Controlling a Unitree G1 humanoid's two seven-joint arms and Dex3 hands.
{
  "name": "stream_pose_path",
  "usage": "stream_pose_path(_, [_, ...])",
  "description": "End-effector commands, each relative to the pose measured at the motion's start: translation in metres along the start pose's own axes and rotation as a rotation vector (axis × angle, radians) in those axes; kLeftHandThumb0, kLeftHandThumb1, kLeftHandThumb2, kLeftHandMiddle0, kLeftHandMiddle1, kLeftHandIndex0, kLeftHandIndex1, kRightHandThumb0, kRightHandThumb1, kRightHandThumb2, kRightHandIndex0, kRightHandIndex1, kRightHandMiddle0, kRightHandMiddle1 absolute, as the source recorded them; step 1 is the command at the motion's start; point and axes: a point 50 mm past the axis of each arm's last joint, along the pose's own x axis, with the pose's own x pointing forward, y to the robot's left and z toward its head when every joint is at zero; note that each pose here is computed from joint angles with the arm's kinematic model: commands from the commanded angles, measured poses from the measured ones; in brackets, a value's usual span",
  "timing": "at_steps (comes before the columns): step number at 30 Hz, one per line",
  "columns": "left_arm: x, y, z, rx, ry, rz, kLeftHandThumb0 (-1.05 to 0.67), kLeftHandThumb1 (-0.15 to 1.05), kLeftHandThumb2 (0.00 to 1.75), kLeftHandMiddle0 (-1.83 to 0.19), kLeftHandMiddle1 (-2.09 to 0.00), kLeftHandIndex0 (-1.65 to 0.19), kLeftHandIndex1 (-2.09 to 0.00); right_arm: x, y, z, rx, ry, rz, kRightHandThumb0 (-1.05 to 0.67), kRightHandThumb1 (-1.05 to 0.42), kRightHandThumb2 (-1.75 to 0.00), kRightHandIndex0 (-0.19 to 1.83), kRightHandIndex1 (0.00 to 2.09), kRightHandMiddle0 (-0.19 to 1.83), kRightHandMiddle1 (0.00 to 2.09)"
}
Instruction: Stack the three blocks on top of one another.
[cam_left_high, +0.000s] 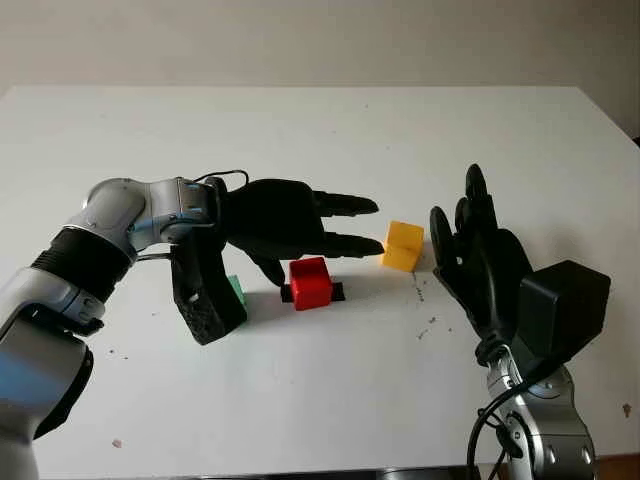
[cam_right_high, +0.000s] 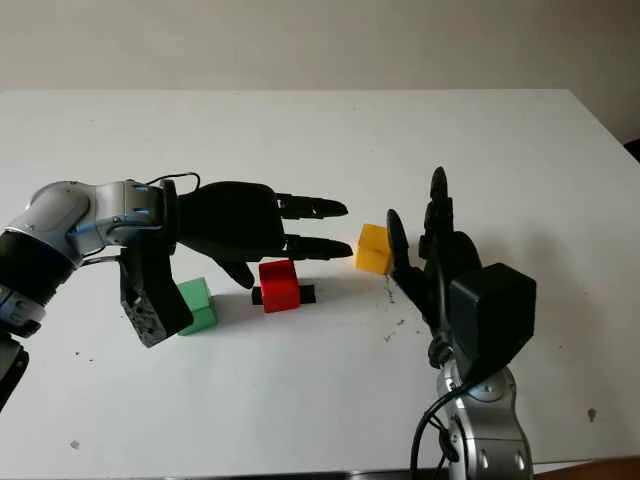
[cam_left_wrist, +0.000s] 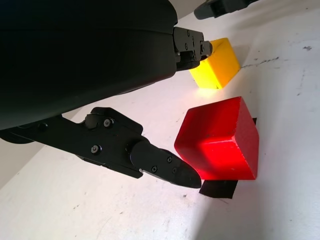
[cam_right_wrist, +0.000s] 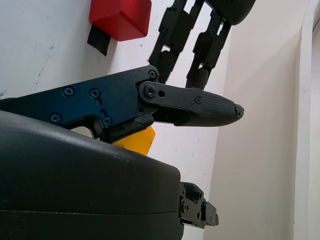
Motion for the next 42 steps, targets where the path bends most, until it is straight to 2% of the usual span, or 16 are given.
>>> stream_pose_path(1, [-0.008, -0.001, -0.005, -0.014, 0.034, 0.02, -0.24, 0.95, 0.06, 0.18, -0.03, 0.12, -0.04, -0.001, 0.0, 0.005, 0.004, -0.024, 0.001, -0.72, -1.05, -0.53, -0.19, 0.0, -0.19, 0.05])
stream_pose_path(5, [-0.019, 0.004, -0.015, -0.039, 0.102, -0.002, -0.17, 0.99, 0.07, 0.19, 0.0, 0.16, -0.04, -0.001, 0.0, 0.005, 0.003, -0.028, -0.003, -0.71, -1.05, -0.53, -0.19, 0.0, -0.19, 0.05])
stream_pose_path(10, [-0.037, 0.013, -0.03, -0.145, 0.199, -0.036, -0.14, 0.95, 0.05, 0.19, 0.0, 0.12, -0.06, 0.0, -0.002, 0.005, -0.019, -0.03, -0.006, -0.71, -1.05, -0.53, -0.19, 0.0, -0.18, 0.05])
stream_pose_path(11, [-0.041, 0.015, -0.033, -0.185, 0.215, -0.017, -0.14, 0.99, 0.09, 0.19, 0.0, 0.09, -0.08, 0.0, -0.002, 0.005, -0.024, -0.03, -0.005, -0.71, -1.05, -0.53, -0.19, 0.0, -0.18, 0.06])
stream_pose_path(13, [-0.05, 0.017, -0.041, -0.298, 0.251, 0.049, -0.16, 1.03, 0.24, 0.18, -0.03, 0.03, -0.08, 0.001, -0.002, 0.005, -0.027, -0.034, -0.006, -0.71, -1.05, -0.53, -0.19, 0.0, -0.18, 0.06])
stream_pose_path(14, [-0.054, 0.019, -0.044, -0.359, 0.27, 0.088, -0.24, 1.04, 0.37, 0.18, -0.04, 0.02, -0.08, 0.002, -0.002, 0.005, -0.027, -0.036, -0.005, -0.71, -1.05, -0.53, -0.19, 0.0, -0.17, 0.06])
stream_pose_path(15, [-0.059, 0.02, -0.048, -0.418, 0.289, 0.128, -0.28, 1.03, 0.42, 0.17, -0.04, 0.01, -0.07, 0.003, -0.002, 0.006, -0.029, -0.039, -0.005, -0.71, -1.05, -0.53, -0.19, 0.0, -0.17, 0.06])
stream_pose_path(17, [-0.069, 0.02, -0.056, -0.529, 0.327, 0.233, -0.35, 1.02, 0.47, 0.18, -0.05, 0.02, -0.06, 0.004, -0.003, 0.008, -0.026, -0.05, -0.008, -0.71, -1.05, -0.53, -0.19, 0.0, -0.17, 0.06])
stream_pose_path(19, [-0.082, 0.017, -0.063, -0.621, 0.374, 0.358, -0.49, 1.04, 0.45, 0.17, -0.05, 0.05, -0.04, 0.004, -0.004, 0.01, -0.024, -0.066, -0.007, -0.68, -1.05, -0.53, -0.19, 0.0, -0.17, 0.06])
stream_pose_path(23, [-0.104, -0.004, -0.067, -0.838, 0.482, 0.62, -0.68, 1.05, 0.43, 0.16, -0.06, 0.12, -0.03, 0.008, -0.013, 0.018, -0.052, -0.089, -0.001, -0.65, -1.05, -0.53, -0.19, 0.0, -0.18, 0.05])
stream_pose_path(27, [-0.112, -0.038, -0.058, -1.116, 0.546, 0.826, -0.67, 1.05, 0.45, 0.13, -0.06, 0.13, -0.04, 0.016, -0.026, 0.032, -0.208, -0.116, 0.012, -0.68, -1.05, -0.46, -0.13, 0.04, -0.1, 0.08])
stream_pose_path(30, [-0.112, -0.065, -0.044, -1.335, 0.566, 0.985, -0.59, 1.05, 0.47, 0.1, -0.07, 0.1, -0.06, 0.025, -0.036, 0.045, -0.267, -0.137, 0.043, -0.68, -1.05, -0.26, -0.08, 0.06, -0.05, 0.09])
stream_pose_path(33, [-0.106, -0.086, -0.023, -1.448, 0.654, 1.048, -0.7, 1.05, 0.46, 0.08, -0.06, 0.1, -0.06, 0.032, -0.044, 0.056, -0.352, -0.115, 0.082, -0.69, -1.05, -0.17, -0.04, 0.08, -0.01, 0.1])
stream_pose_path(37, [-0.102, -0.104, 0.001, -1.604, 0.678, 1.124, -0.71, 1.05, 0.47, 0.15, -0.04, 0.18, -0.01, 0.039, -0.049, 0.07, -0.453, -0.064, 0.119, -0.67, -1.05, -0.12, -0.05, 0.07, 0.01, 0.09])
stream_pose_path(42, [-0.102, -0.115, 0.015, -1.669, 0.691, 1.184, -0.65, 1.05, 0.57, 0.18, -0.04, 0.19, -0.01, 0.047, -0.051, 0.08, -0.653, -0.033, 0.158, -0.68, -1.04, -0.09, 0.02, 0.1, 0.07, 0.1])
